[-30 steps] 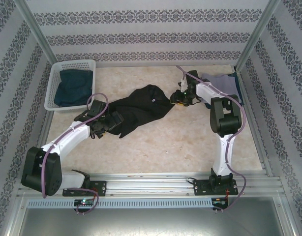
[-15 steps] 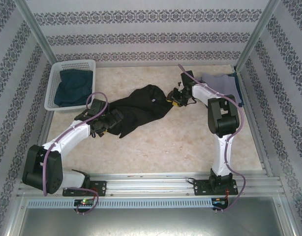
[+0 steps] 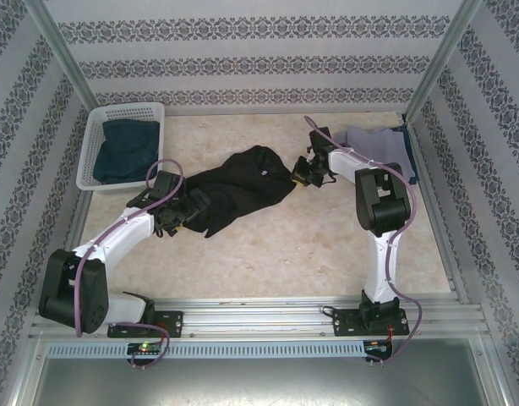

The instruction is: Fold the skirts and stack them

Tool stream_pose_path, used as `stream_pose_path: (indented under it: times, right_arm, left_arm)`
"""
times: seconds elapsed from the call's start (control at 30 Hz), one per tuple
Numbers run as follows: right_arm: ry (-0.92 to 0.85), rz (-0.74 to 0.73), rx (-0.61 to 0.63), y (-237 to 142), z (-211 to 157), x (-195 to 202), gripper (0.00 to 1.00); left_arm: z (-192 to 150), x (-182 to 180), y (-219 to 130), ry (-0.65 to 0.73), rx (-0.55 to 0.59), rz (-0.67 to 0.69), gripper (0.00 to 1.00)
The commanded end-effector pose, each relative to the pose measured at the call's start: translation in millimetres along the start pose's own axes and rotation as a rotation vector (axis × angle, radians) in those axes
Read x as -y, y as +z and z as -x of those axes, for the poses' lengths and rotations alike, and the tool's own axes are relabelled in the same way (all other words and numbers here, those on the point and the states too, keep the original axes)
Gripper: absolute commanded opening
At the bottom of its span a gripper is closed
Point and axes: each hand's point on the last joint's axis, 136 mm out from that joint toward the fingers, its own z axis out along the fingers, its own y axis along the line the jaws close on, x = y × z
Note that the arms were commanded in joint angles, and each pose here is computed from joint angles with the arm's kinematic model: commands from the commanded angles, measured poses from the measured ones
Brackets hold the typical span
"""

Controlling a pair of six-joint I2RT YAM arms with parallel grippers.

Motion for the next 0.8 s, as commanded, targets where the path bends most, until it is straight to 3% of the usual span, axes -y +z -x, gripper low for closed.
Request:
stream_pose_path:
  times: [0.0, 0.13, 0.23, 0.33, 0.43, 0.5, 0.57, 0.77]
  right_arm:
    - [-0.020, 0.023, 0.093, -33, 6, -12, 0.00]
    - [-0.038, 0.101, 0.215, -85, 14, -31, 0.00]
    - [-0.057, 0.111, 0.236, -104, 12, -36, 0.00]
    - [-0.057, 0.113, 0.220, -106, 8, -33, 0.00]
    - [-0.041, 0.108, 0.213, -101, 7, -27, 0.00]
    - [-0.029, 0.113, 0.212, -97, 5, -26, 0.00]
    - [-0.019, 0.120, 0.215, -95, 6, -26, 0.00]
    - [-0.022, 0.132, 0.207, -89, 6, -30, 0.00]
  left_arm:
    - [7, 12, -7, 0.060, 0.011, -0.056, 1.00]
    - [15, 35, -20, 0.166, 0.026, -0.141, 1.00]
    - [27, 43, -28, 0.265, 0.064, -0.153, 0.99]
    - [39, 54, -31, 0.372, 0.069, -0.154, 0.89]
    - [40, 68, -26, 0.327, 0.004, -0.162, 0.71]
    - [30, 86, -15, 0.261, -0.062, -0.272, 0.61]
    - [22, 101, -3, 0.235, -0.092, -0.373, 0.58]
    - [16, 123, 19, 0.290, -0.121, -0.473, 0.56]
